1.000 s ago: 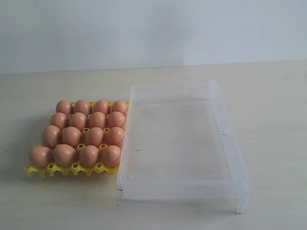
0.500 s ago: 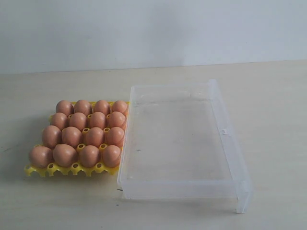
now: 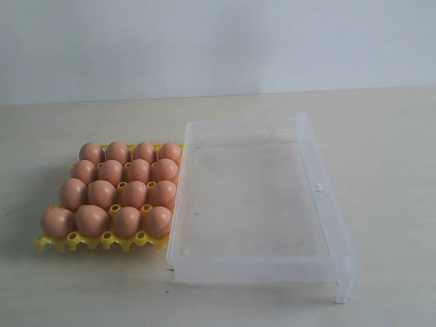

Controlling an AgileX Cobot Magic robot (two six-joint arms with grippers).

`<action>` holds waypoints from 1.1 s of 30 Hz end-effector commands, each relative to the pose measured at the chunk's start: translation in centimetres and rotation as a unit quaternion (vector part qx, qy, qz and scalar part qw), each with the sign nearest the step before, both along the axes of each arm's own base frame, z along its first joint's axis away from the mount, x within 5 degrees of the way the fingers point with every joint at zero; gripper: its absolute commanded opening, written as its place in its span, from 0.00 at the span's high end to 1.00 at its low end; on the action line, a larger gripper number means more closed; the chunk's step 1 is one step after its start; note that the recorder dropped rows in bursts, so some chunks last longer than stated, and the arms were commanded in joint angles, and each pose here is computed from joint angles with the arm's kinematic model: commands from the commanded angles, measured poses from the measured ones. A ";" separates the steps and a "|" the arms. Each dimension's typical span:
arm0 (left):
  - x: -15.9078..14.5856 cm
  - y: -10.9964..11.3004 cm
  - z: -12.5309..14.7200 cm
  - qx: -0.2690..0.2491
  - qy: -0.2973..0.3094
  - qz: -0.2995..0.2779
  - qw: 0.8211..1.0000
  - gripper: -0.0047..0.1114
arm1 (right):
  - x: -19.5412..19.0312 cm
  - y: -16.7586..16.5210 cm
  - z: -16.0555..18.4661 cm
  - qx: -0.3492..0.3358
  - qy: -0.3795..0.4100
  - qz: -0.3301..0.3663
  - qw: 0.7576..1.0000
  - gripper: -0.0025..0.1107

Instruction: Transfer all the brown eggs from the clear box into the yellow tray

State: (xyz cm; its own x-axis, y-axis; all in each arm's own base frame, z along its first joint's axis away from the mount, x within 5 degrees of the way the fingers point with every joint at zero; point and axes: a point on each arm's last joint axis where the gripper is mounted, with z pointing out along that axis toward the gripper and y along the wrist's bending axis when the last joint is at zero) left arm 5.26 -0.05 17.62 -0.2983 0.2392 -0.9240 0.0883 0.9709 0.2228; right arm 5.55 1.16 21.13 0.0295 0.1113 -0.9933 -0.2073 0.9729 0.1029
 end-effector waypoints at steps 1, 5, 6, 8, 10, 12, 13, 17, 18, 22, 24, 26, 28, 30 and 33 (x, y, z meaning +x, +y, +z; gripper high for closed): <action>0.0 0.0 0.2 -0.003 -0.008 -0.002 1.000 0.96 | 0.0 0.0 -0.1 -0.002 -0.003 -0.003 1.000 0.98; 0.0 0.0 0.2 -0.003 -0.008 -0.002 1.000 0.96 | 0.0 0.0 -0.1 -0.002 -0.003 -0.003 1.000 0.98; 0.0 0.0 0.2 -0.003 -0.008 -0.002 1.000 0.96 | 0.0 0.0 -0.1 -0.002 -0.003 -0.003 1.000 0.98; 0.0 0.0 0.2 -0.003 -0.008 -0.002 1.000 0.96 | 0.0 0.0 -0.1 -0.002 -0.003 -0.003 1.000 0.98; 0.0 0.0 0.2 -0.003 -0.008 -0.002 1.000 0.96 | 0.0 0.0 -0.1 -0.002 -0.003 -0.003 1.000 0.98; 0.0 0.0 0.2 -0.003 -0.008 -0.002 1.000 0.96 | 0.0 0.0 -0.1 -0.002 -0.003 -0.003 1.000 0.98; 0.0 0.0 0.2 -0.003 -0.008 -0.002 1.000 0.96 | 0.0 0.0 -0.1 -0.002 -0.003 -0.003 1.000 0.98; 0.0 0.0 0.2 -0.003 -0.008 -0.002 1.000 0.96 | 0.0 0.0 -0.1 -0.002 -0.003 -0.003 1.000 0.98; 0.0 0.0 0.2 -0.003 -0.008 -0.002 1.000 0.96 | 0.0 -0.1 -0.1 -0.002 -0.003 -0.006 1.000 0.98; 0.0 0.0 0.2 -0.003 -0.008 -0.002 1.000 0.96 | 0.0 -0.3 -0.1 -0.002 -0.003 -0.023 1.000 0.98; 0.0 0.0 0.2 -0.003 -0.008 -0.002 1.000 0.96 | 0.0 -0.3 -0.1 -0.002 -0.003 -0.030 1.000 0.98; 0.0 0.0 0.2 -0.003 -0.008 -0.002 1.000 0.96 | 0.0 -0.4 -0.1 -0.002 -0.003 -0.036 0.999 0.98; 0.0 0.0 0.2 -0.003 -0.008 -0.002 1.000 0.96 | 0.0 -0.5 -0.1 -0.003 -0.002 -0.042 0.999 0.98; 0.0 0.0 0.2 -0.003 -0.008 -0.002 1.000 0.96 | 0.0 -0.5 -0.1 -0.003 -0.002 -0.046 0.999 0.98; 0.0 0.0 0.2 -0.003 -0.008 -0.002 1.000 0.96 | 0.1 -0.6 -0.1 -0.003 -0.002 -0.056 0.998 0.98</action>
State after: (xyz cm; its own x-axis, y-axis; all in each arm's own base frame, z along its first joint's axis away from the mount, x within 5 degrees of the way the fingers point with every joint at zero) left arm 5.26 -0.05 17.62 -0.2983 0.2392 -0.9240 0.0883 0.9709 0.2228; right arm 5.63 0.65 21.13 0.0397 0.1081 -0.9933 -0.1167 0.9878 0.1029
